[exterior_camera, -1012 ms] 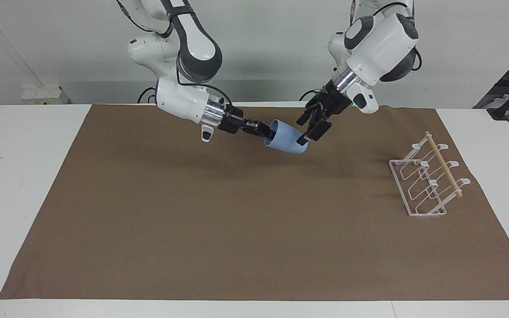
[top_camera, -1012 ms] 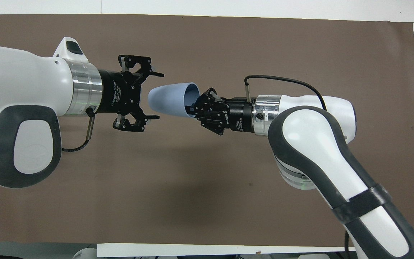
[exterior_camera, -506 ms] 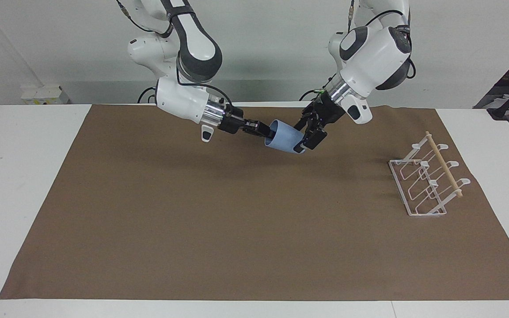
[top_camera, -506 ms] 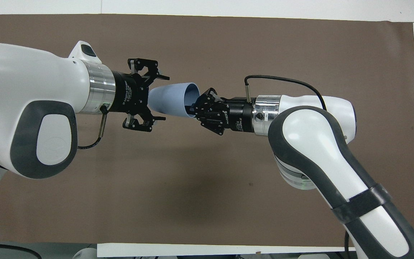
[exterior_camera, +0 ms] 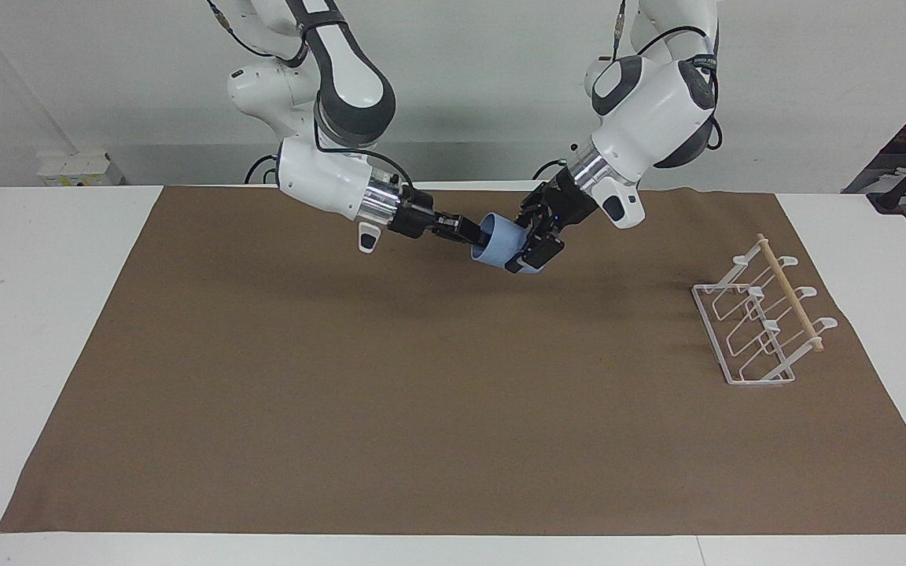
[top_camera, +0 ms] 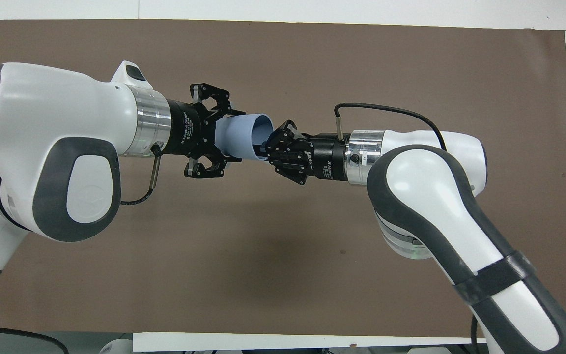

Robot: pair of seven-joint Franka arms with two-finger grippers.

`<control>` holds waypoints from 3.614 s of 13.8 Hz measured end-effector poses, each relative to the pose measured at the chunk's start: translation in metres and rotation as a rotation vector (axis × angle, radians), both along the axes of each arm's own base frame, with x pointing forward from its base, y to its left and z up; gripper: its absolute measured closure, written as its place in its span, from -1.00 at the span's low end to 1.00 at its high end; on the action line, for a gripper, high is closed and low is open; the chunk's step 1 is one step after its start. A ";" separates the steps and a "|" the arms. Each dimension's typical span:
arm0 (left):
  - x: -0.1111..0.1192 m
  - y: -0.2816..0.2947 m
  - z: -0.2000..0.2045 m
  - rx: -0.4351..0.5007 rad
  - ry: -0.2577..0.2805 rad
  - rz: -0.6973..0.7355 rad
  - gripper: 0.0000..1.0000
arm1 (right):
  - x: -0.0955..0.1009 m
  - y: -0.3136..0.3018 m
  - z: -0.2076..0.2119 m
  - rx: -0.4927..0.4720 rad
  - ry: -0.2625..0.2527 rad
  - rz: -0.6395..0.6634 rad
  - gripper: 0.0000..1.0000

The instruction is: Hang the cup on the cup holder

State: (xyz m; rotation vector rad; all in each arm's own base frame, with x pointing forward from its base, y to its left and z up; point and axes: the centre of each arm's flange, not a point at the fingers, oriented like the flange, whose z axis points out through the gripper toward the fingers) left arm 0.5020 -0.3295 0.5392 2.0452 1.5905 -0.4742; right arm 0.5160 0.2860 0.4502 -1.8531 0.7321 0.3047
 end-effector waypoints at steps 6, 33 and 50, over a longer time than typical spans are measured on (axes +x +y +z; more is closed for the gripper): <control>0.000 0.000 0.000 -0.002 0.010 0.015 -0.59 | 0.007 -0.010 0.007 -0.023 -0.035 -0.014 -0.01; 0.087 0.233 -0.110 1.719 -0.282 -0.080 -0.59 | 0.008 -0.342 0.175 -1.128 -0.061 0.732 -1.00; 0.094 0.241 -0.165 1.712 -0.269 -0.084 -0.59 | 0.004 -0.344 0.182 -1.130 -0.069 0.722 -1.00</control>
